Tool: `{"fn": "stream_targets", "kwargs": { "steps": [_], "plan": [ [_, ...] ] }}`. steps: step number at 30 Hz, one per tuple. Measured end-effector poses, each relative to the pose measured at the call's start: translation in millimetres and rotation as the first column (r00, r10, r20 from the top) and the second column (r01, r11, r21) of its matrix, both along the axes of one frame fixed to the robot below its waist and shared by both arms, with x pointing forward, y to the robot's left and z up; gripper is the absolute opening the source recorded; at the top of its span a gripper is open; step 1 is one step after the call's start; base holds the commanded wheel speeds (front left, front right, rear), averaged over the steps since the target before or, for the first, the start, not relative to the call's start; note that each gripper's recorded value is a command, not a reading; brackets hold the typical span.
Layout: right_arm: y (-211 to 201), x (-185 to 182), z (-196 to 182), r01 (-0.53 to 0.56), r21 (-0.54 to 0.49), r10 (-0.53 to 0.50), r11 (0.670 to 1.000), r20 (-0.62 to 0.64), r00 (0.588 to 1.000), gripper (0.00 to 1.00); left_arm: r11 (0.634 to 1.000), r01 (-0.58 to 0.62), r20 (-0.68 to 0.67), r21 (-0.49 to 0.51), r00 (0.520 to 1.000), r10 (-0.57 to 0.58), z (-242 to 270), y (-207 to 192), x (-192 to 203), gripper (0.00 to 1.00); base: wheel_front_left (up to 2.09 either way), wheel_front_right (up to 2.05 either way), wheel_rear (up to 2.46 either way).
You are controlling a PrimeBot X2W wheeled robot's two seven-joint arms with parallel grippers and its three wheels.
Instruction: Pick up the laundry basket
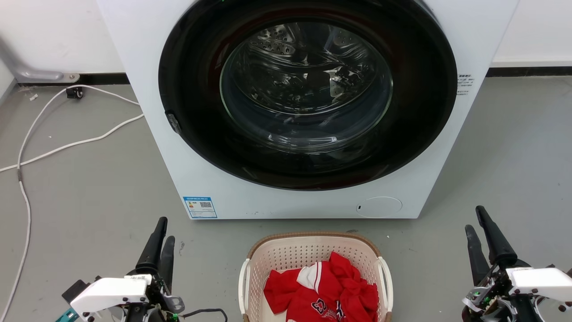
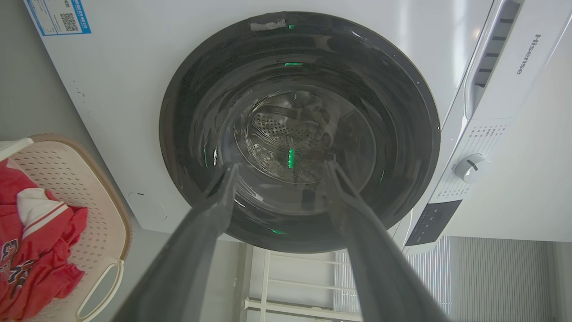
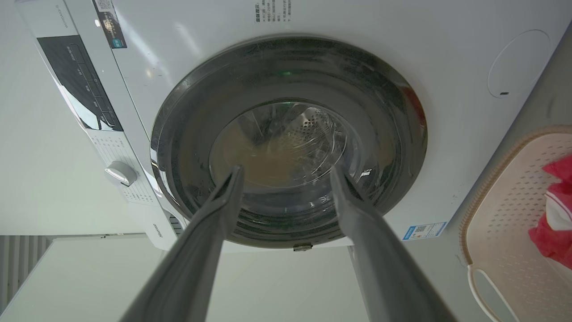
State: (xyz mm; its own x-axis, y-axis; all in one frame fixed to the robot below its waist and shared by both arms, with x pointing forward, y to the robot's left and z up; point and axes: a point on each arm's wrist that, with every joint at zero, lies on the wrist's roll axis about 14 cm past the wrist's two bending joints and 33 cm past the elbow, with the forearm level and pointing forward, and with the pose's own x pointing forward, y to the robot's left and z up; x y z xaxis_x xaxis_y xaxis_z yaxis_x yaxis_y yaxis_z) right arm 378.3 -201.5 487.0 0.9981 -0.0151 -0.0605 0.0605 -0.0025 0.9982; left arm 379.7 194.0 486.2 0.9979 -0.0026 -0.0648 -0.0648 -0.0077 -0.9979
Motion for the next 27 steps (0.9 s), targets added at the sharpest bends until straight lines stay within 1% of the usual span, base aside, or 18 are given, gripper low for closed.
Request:
{"fn": "stream_targets", "kwargs": {
  "steps": [4, 7, 10, 13, 19, 23, 27],
  "plan": [
    [1, 0, 3, 0.008, -0.02, -0.008, 1.0, 0.008, 1.0, 1.0, 1.0, 0.004, 0.001, 0.007, 1.0, -0.004, 1, -5, 0, 1.0, 0.0, 0.0, 0.0],
    [2, -2, 2, 0.009, -0.046, -0.009, 0.999, 0.004, 1.0, 1.0, 0.999, 0.001, 0.003, 0.032, 1.0, -0.002, 1, -6, 0, 1.0, 0.0, 0.0, 0.0],
    [3, -2, 4, 0.005, -0.097, -0.004, 0.995, 0.009, 1.0, 1.0, 0.997, 0.004, 0.013, 0.074, 1.0, -0.005, 5, -7, 1, 1.0, 0.0, 0.0, 0.0],
    [2, -1, 8, 0.004, -0.173, -0.001, 0.985, 0.018, 1.0, 1.0, 0.99, 0.011, 0.029, 0.14, 0.999, -0.015, 10, -11, 2, 1.0, 0.0, 0.0, 0.0],
    [4, -3, 12, -0.002, -0.339, 0.012, 0.941, 0.027, 1.0, 1.0, 0.956, 0.032, 0.066, 0.291, 0.996, -0.053, 23, -21, 4, 1.0, 0.0, 0.0, 0.0],
    [4, -3, 15, 0.001, -0.432, 0.016, 0.902, 0.034, 0.999, 1.0, 0.922, 0.045, 0.079, 0.385, 0.994, -0.082, 27, -29, 5, 1.0, 0.0, 0.0, 0.0],
    [6, -4, 19, 0.004, -0.514, 0.021, 0.858, 0.042, 0.999, 1.0, 0.878, 0.05, 0.083, 0.476, 0.991, -0.101, 29, -34, 5, 1.0, 0.0, 0.0, 0.0]
  ]
}}
